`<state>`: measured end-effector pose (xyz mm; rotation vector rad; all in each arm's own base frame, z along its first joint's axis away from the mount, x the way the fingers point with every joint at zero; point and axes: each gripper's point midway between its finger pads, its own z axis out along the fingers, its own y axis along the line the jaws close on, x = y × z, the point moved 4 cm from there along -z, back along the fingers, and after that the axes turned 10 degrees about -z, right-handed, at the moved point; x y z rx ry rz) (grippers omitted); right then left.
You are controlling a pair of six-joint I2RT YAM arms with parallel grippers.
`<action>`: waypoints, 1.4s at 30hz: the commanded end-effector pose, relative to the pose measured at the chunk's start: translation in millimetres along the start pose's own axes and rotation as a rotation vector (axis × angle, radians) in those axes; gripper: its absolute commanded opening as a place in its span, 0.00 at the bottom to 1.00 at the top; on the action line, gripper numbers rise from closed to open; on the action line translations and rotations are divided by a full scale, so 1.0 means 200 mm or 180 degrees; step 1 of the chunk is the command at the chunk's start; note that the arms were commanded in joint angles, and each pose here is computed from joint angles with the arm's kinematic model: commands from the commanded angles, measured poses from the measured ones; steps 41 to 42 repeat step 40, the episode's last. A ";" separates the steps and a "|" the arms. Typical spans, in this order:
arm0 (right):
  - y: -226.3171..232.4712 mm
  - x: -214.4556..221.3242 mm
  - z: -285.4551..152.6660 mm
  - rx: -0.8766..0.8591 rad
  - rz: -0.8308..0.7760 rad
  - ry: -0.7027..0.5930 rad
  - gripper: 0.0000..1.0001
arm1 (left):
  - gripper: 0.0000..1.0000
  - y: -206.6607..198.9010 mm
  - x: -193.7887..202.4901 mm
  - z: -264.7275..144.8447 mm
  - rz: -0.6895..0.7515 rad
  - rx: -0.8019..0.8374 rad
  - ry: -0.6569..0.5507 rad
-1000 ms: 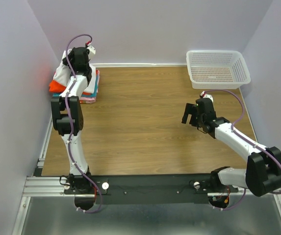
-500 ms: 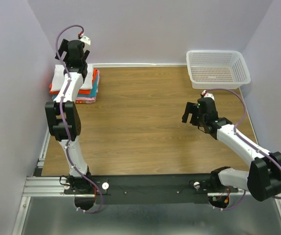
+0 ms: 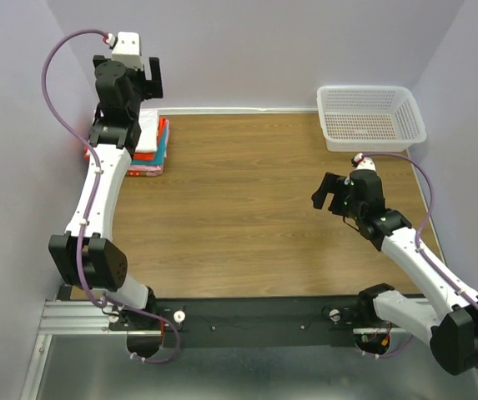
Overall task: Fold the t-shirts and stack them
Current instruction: Reset both grippers
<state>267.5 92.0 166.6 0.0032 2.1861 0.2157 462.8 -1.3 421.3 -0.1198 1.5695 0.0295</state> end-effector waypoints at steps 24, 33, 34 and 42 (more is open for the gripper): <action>-0.14 0.22 -0.08 0.0456 0.0413 0.0026 1.00 | 0.98 -0.97 1.42 -1.21 -0.1061 0.0095 0.2045; -0.16 0.24 -0.06 0.0546 0.0406 0.0075 1.00 | 0.98 -0.93 1.40 -1.22 -0.1042 -0.0015 0.1970; -0.15 0.24 -0.06 0.0540 0.0408 0.0073 1.00 | 0.98 -0.93 1.41 -1.22 -0.1044 -0.0038 0.1975; -0.15 0.22 -0.08 0.0495 0.0423 -0.0007 1.00 | 0.98 -0.92 1.41 -1.21 -0.0980 -0.0091 0.1954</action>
